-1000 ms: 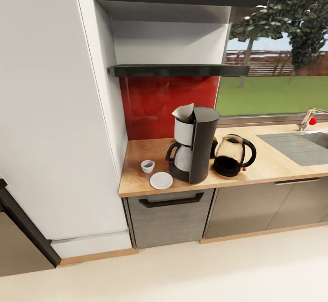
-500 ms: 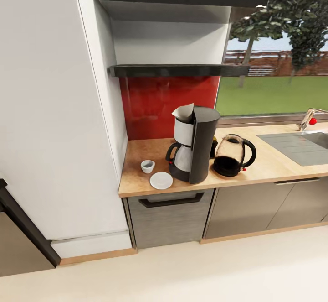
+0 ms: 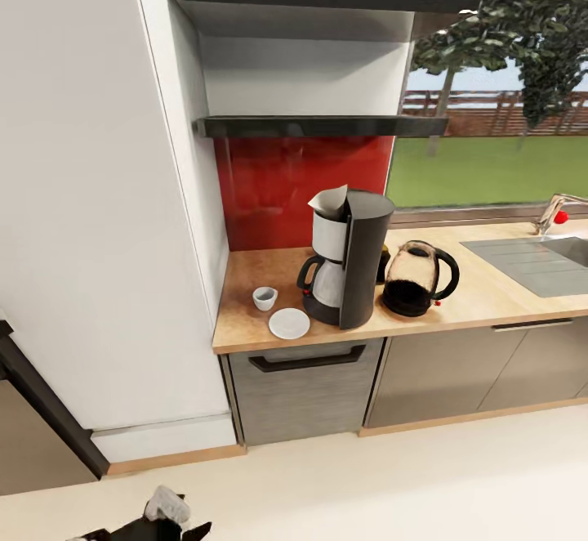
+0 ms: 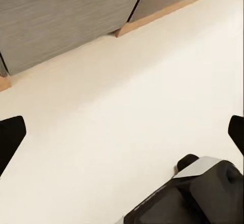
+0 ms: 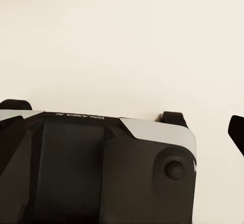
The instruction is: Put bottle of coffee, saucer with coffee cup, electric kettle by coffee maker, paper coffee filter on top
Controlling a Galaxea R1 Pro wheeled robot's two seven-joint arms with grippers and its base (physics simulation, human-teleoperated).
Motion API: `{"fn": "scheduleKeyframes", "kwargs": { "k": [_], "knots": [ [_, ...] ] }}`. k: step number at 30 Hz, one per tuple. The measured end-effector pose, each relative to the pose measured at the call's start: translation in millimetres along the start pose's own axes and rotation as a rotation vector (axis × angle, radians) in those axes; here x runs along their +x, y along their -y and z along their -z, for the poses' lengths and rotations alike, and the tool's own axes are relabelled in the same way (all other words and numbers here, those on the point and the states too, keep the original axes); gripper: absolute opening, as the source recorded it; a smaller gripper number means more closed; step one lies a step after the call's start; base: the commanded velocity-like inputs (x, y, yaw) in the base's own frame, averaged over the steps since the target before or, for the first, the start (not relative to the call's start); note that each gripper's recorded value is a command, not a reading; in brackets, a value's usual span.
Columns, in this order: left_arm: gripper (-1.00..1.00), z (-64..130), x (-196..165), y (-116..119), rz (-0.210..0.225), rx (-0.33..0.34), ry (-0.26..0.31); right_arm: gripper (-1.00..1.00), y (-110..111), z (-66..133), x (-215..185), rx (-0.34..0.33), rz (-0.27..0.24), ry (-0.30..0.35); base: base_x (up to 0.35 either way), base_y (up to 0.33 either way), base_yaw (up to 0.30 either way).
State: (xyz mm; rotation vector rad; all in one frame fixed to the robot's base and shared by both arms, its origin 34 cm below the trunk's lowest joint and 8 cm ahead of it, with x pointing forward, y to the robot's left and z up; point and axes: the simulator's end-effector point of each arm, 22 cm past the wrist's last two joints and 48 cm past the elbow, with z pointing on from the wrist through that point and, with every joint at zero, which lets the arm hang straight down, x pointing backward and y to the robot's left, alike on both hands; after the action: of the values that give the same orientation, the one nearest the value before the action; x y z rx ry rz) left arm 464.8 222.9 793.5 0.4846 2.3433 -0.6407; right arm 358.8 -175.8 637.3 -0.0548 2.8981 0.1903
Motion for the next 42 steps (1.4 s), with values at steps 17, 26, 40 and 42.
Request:
{"fn": "scheduleKeyframes", "kwargs": {
  "k": [17, 26, 40, 42],
  "knots": [
    [1.00, 45.0, -358, 29, -0.040, 0.179, -0.030, 1.00, -1, -0.1, 1, -0.001, 0.000, -0.001, 0.000, 0.000, 0.000],
    [1.00, 35.1, -412, 49, -0.096, 0.198, -0.065, 1.00, -1, -0.1, 1, -0.001, 0.000, -0.001, 0.000, 0.000, 0.000],
    [1.00, 44.9, -467, 25, -0.049, 0.151, -0.097, 1.00, 7, 0.3, 1, 0.009, 0.003, 0.001, 0.000, 0.000, 0.000],
    [1.00, 43.4, -470, 29, -0.057, 0.152, -0.099, 1.00, 9, 0.4, 0, 0.012, 0.003, 0.002, 0.000, 0.000, 0.000]
  ]
}}
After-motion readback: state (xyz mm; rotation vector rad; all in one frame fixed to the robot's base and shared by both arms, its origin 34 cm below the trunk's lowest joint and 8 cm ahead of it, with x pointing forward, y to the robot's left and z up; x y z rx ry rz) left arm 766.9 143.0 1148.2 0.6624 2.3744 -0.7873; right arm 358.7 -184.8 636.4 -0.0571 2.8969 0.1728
